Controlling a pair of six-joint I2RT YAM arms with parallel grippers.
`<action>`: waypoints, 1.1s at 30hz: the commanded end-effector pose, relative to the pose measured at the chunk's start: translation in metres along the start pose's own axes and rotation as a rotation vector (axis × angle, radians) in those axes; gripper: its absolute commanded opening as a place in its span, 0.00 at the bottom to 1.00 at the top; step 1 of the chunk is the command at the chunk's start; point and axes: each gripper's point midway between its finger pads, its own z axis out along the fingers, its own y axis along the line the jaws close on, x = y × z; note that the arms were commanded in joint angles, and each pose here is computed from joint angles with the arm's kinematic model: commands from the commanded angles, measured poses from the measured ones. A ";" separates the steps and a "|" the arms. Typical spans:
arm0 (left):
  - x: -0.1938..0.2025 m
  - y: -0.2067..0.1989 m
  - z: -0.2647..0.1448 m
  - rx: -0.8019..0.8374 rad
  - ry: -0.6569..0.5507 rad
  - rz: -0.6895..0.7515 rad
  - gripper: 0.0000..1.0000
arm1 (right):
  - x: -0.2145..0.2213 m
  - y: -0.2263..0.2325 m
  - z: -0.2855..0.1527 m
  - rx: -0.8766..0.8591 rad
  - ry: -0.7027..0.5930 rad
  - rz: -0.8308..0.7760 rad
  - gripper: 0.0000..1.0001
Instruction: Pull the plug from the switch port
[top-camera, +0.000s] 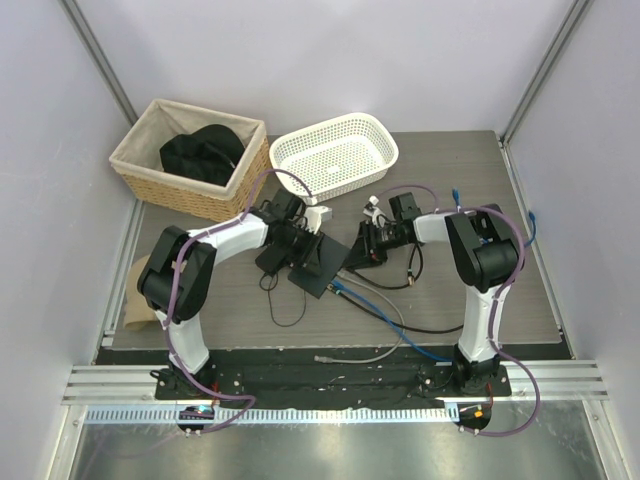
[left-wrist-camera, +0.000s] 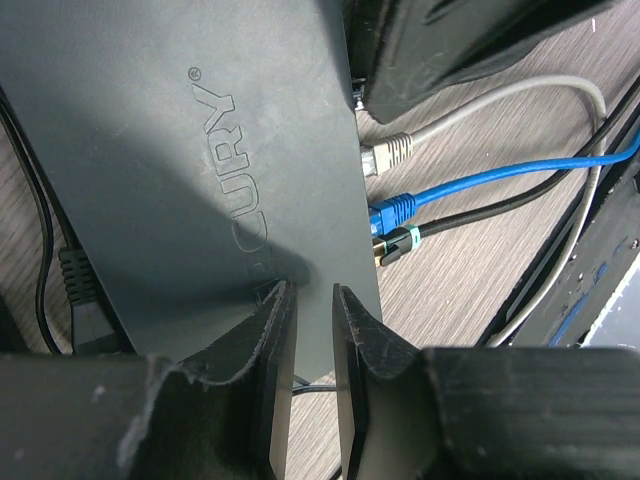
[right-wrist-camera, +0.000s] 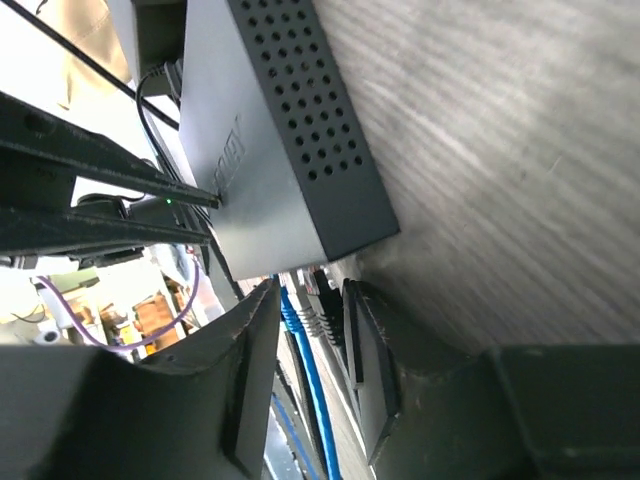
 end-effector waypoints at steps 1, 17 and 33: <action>0.020 0.017 0.014 -0.057 0.066 -0.012 0.25 | 0.018 -0.110 0.017 0.451 0.007 0.009 0.41; 0.020 0.019 0.018 -0.067 0.073 -0.005 0.25 | 0.024 -0.126 0.019 0.549 0.049 0.029 0.17; 0.018 0.019 0.025 -0.081 0.082 0.010 0.25 | 0.038 -0.129 0.013 0.616 0.112 0.053 0.01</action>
